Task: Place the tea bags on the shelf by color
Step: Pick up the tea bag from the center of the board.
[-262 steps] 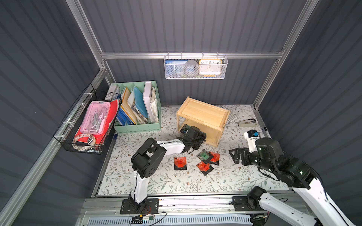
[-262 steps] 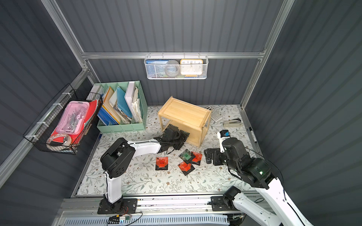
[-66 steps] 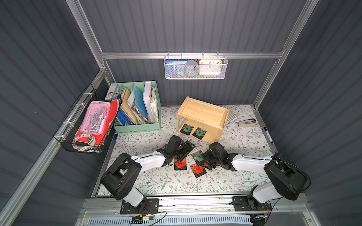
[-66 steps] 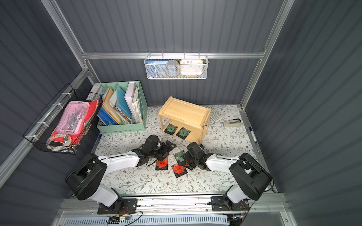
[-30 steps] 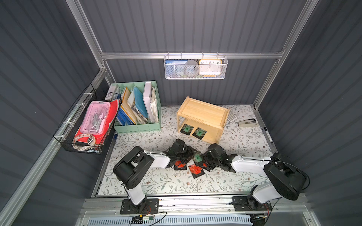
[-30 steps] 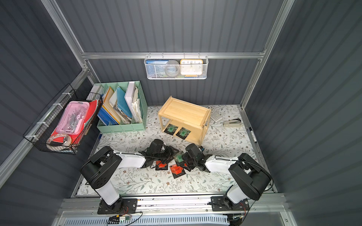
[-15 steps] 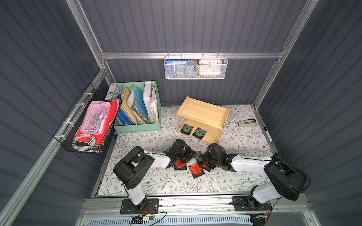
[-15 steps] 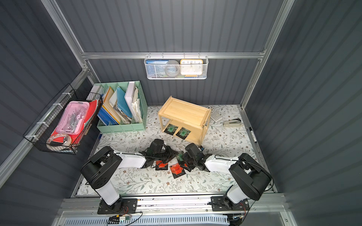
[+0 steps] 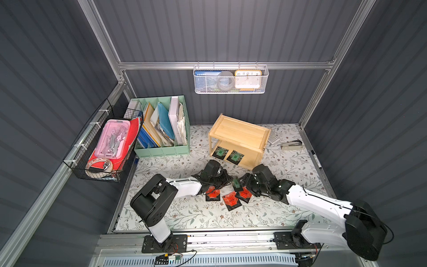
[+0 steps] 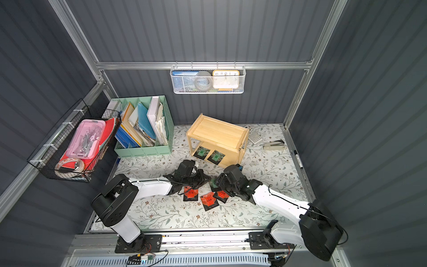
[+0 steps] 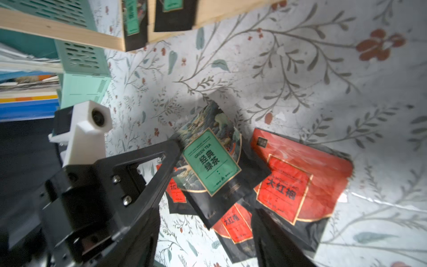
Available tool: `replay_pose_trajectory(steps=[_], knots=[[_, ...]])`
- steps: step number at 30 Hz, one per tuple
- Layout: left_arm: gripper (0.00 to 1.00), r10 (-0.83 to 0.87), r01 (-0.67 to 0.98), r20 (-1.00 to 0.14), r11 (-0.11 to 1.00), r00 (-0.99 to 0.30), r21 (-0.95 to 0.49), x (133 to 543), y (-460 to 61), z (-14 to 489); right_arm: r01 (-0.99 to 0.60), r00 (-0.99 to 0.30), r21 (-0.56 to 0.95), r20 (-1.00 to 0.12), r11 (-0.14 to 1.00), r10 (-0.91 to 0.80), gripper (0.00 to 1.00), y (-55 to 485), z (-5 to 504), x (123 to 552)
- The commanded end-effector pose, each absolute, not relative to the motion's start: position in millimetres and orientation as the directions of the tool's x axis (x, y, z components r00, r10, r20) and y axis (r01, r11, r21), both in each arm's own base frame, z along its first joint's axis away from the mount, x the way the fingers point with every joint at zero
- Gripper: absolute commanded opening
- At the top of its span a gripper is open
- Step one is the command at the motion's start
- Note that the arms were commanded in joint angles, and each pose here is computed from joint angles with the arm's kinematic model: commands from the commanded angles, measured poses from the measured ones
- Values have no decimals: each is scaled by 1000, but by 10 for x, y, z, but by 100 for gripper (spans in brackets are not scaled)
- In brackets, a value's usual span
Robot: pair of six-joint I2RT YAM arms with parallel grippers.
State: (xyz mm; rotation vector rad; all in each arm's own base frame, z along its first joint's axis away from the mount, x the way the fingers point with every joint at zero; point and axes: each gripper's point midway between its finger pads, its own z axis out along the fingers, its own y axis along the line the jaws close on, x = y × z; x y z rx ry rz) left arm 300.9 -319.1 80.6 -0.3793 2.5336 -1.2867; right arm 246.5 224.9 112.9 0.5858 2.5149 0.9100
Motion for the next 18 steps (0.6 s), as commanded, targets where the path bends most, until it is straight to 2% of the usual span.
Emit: replay_pose_trajectory(steps=[1, 8, 18], knots=[[0, -259, 13, -202, 584, -945, -811, 2947, -3214, 1023, 165, -875, 611, -272, 774, 401, 68, 2061, 1154, 2247], [0, -132, 181, -299, 552, -945, -814, 2821, -3146, 1301, 64, -865, 714, -310, 698, 395, 65, 1887, 1379, 1984], [0, 13, 376, -411, 429, -912, -821, 2607, -2974, 1690, 9, -913, 798, -238, 602, 330, 63, 2015, 1513, 1755]])
